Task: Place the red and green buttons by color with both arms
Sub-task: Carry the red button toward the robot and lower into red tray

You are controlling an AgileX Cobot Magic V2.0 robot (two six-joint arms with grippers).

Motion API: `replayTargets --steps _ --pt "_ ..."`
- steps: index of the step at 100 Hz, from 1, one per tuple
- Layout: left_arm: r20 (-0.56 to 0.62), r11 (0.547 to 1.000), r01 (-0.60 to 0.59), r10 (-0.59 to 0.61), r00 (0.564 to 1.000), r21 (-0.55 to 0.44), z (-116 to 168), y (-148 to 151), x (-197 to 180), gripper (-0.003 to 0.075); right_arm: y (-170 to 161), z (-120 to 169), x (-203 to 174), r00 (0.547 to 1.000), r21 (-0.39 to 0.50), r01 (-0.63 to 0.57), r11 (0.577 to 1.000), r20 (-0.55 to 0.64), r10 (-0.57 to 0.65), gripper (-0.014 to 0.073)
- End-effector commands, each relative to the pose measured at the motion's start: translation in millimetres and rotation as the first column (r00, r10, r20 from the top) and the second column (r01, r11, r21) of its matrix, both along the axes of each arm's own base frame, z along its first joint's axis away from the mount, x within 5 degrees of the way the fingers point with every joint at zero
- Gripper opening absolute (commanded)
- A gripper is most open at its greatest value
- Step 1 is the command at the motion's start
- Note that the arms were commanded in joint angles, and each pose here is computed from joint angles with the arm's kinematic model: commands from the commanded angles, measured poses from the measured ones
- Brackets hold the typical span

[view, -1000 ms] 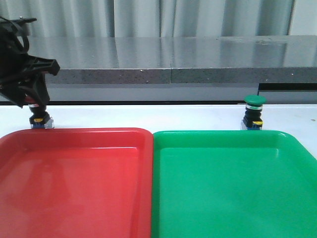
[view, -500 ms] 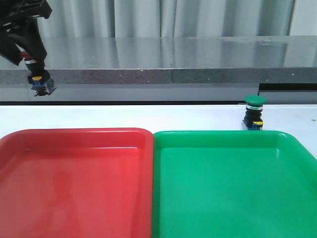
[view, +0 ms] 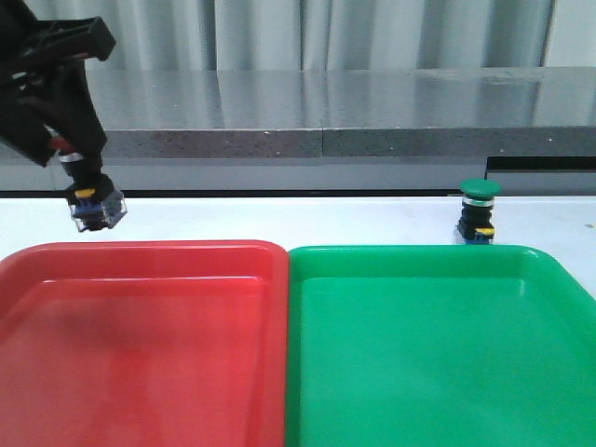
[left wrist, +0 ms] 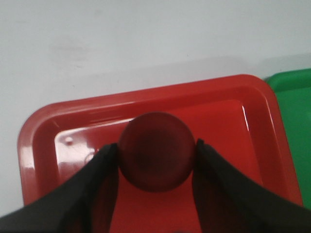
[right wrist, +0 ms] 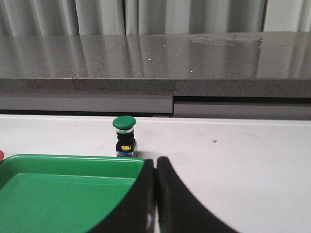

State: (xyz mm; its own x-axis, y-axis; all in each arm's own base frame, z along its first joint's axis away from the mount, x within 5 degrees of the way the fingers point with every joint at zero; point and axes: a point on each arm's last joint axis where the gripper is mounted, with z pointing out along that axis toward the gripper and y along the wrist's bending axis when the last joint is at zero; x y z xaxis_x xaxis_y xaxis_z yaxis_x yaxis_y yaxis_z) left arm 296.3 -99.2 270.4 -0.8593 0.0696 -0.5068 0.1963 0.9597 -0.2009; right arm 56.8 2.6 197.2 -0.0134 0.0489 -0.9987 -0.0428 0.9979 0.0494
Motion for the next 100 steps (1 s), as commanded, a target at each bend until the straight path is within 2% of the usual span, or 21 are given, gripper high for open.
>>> replayTargets --steps 1,34,100 --pt "0.106 0.998 -0.010 0.016 0.994 -0.062 19.1 -6.2 -10.8 0.0206 -0.5 12.7 -1.1 0.995 0.004 0.004 1.000 0.103 -0.004 -0.0067" --pt "0.076 0.997 -0.029 0.035 0.996 -0.074 -7.6 -10.1 -25.8 0.0206 -0.5 12.7 -1.1 0.995 0.004 0.004 1.000 0.103 -0.004 -0.0067" --pt "0.015 0.998 -0.048 0.049 0.999 -0.043 -44.5 -14.4 -10.5 0.0207 -0.5 12.7 -1.1 0.995 0.004 0.004 1.000 0.103 -0.004 -0.0067"
